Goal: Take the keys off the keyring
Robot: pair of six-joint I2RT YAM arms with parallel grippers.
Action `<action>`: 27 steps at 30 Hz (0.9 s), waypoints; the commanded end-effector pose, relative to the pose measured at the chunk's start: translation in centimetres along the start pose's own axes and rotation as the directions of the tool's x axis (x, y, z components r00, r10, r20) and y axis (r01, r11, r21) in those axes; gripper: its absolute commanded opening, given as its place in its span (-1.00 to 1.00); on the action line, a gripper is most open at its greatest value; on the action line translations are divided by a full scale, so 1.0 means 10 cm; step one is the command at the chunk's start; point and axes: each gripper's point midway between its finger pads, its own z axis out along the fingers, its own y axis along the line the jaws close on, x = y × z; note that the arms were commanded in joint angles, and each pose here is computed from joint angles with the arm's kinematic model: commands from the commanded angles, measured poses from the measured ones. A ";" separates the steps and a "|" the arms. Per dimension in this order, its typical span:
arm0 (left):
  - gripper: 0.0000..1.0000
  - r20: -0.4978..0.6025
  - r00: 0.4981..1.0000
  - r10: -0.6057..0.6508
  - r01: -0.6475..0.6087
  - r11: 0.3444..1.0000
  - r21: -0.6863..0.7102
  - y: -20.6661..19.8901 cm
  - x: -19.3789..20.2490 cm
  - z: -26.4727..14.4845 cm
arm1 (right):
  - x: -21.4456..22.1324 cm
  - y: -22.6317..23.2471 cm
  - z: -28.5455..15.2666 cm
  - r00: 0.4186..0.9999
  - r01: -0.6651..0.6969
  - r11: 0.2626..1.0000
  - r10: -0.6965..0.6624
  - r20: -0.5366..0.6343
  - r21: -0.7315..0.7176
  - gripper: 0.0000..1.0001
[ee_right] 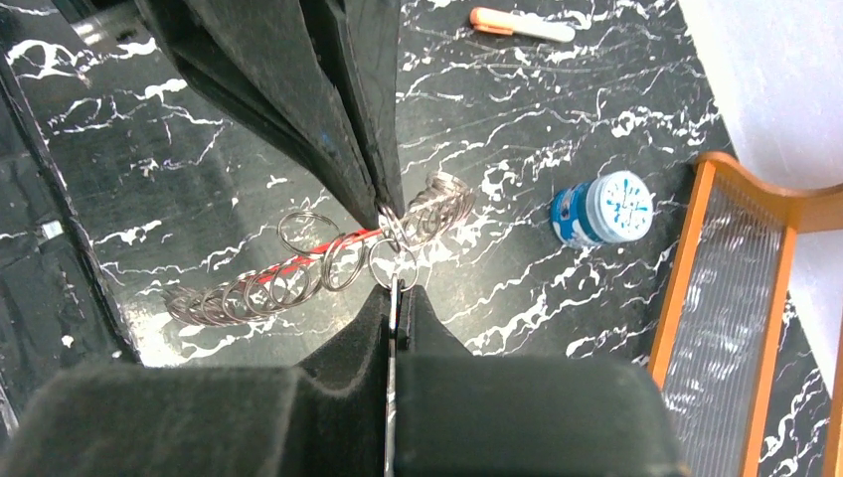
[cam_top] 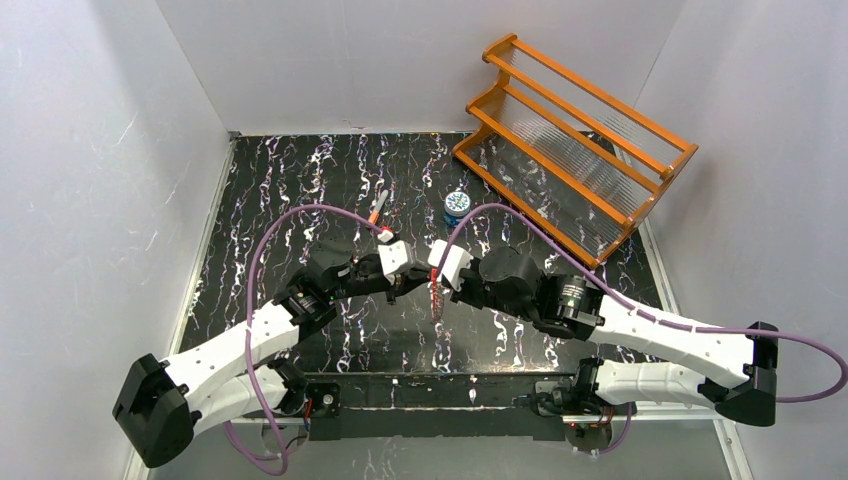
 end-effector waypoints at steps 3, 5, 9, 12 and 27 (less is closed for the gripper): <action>-1.00 0.020 0.999 0.050 -0.049 0.998 -0.040 0.07 -0.13 -0.06 | 0.04 -0.05 0.01 0.998 -0.063 0.997 0.063 0.016 0.051 -0.97; -1.00 0.030 0.998 0.048 -0.046 0.998 -0.044 0.07 -0.15 -0.06 | 0.07 -0.03 0.04 0.997 -0.075 0.996 0.074 0.014 0.047 -0.97; -1.00 0.044 0.999 0.032 -0.029 0.998 -0.059 0.08 -0.16 -0.05 | 0.09 0.04 0.09 0.995 -0.099 0.995 0.099 0.012 0.022 -0.97; -1.00 0.058 0.998 0.025 -0.021 0.998 -0.066 0.08 -0.16 -0.05 | 0.09 0.09 0.12 0.993 -0.114 0.993 0.115 0.015 -0.003 -0.97; -1.00 0.096 0.995 0.014 -0.010 0.999 -0.044 0.02 -0.17 -0.05 | 0.17 0.08 0.19 0.990 -0.142 0.990 0.142 0.013 -0.021 -0.97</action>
